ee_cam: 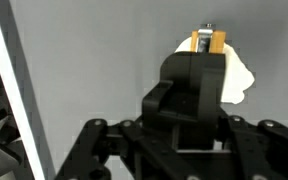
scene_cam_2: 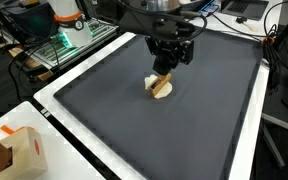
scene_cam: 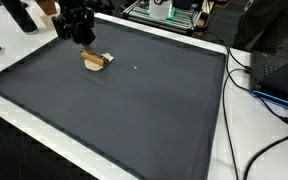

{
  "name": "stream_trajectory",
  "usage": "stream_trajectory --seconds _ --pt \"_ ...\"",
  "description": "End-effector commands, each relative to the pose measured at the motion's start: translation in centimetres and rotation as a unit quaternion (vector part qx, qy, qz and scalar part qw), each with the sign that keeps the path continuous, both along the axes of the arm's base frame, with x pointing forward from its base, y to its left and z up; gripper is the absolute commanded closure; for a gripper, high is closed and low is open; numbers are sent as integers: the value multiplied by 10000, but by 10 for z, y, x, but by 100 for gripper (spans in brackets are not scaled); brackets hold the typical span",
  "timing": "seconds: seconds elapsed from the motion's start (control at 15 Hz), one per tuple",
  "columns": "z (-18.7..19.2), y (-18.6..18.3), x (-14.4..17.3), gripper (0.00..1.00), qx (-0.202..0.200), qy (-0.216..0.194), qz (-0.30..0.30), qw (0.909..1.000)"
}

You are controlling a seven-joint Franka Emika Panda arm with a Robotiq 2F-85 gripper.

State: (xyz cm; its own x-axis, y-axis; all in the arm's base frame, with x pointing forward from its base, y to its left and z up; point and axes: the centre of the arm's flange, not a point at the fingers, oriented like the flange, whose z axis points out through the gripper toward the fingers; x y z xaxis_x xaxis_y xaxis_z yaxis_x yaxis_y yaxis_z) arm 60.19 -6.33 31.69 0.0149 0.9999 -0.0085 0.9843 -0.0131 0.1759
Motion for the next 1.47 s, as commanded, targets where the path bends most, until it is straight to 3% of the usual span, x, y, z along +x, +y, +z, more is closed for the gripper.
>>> stream_trajectory --seconds 0.0,0.4,0.87,1.4 --pt "7 -3 -17 75 -60 -343 -53 9994" --pt "11 -3 -18 75 -88 -622 -50 9980" --pt "16 -7 -16 75 26 -607 -161 9980" --pt "47 -11 -19 75 569 -671 -806 9929"
